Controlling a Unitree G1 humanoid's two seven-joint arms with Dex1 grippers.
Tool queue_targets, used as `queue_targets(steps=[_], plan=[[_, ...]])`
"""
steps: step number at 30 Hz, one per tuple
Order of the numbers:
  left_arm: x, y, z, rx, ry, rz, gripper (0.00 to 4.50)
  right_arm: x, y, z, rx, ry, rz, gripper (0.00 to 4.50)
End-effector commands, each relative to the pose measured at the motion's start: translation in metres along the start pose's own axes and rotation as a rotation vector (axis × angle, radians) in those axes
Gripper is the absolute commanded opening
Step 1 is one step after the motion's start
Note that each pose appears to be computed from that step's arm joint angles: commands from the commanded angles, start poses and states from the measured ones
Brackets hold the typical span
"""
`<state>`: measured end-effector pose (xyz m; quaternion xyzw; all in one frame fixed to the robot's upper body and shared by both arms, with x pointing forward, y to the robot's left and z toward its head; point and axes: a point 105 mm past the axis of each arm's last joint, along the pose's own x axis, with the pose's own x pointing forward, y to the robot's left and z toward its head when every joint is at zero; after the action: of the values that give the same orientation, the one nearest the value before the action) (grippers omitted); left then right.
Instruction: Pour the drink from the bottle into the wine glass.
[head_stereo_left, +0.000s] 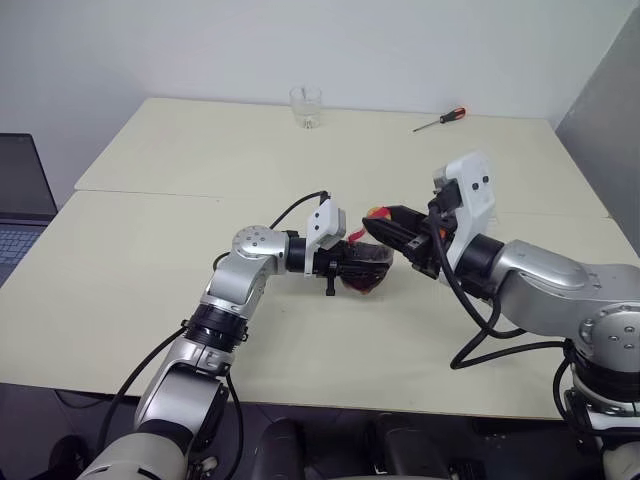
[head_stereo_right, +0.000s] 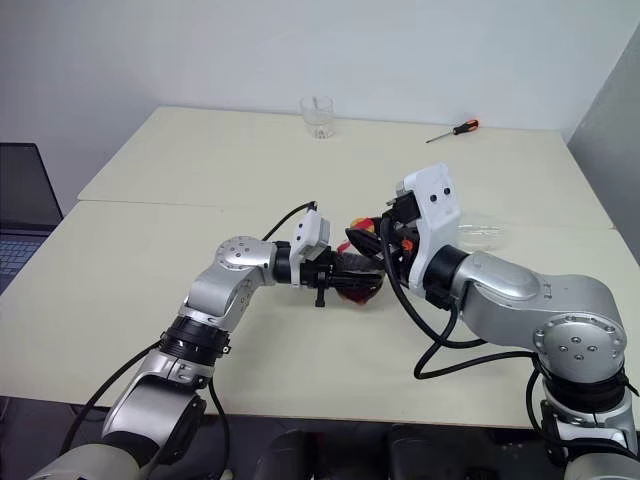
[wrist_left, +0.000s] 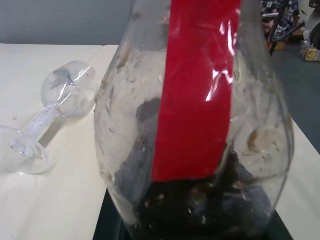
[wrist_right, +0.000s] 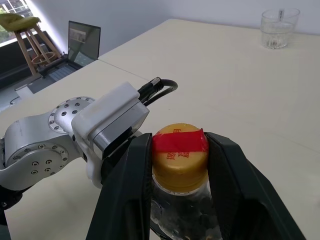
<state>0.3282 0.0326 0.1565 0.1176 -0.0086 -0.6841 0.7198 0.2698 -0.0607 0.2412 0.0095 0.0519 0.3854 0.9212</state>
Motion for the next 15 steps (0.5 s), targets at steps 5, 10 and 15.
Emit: queue_targets(steps=[5, 10, 15], plan=[[0.002, -0.003, 0.020, 0.067, -0.039, -0.019, 0.92, -0.001, -0.007, 0.034, -0.178, -0.157, 0.317, 1.24], [0.000, -0.002, 0.022, 0.067, -0.037, -0.014, 0.92, 0.005, -0.004, 0.014, -0.334, 0.018, 0.649, 1.24], [-0.002, -0.002, 0.024, 0.073, -0.035, -0.001, 0.90, 0.010, -0.007, -0.009, -0.382, 0.206, 0.890, 1.24]])
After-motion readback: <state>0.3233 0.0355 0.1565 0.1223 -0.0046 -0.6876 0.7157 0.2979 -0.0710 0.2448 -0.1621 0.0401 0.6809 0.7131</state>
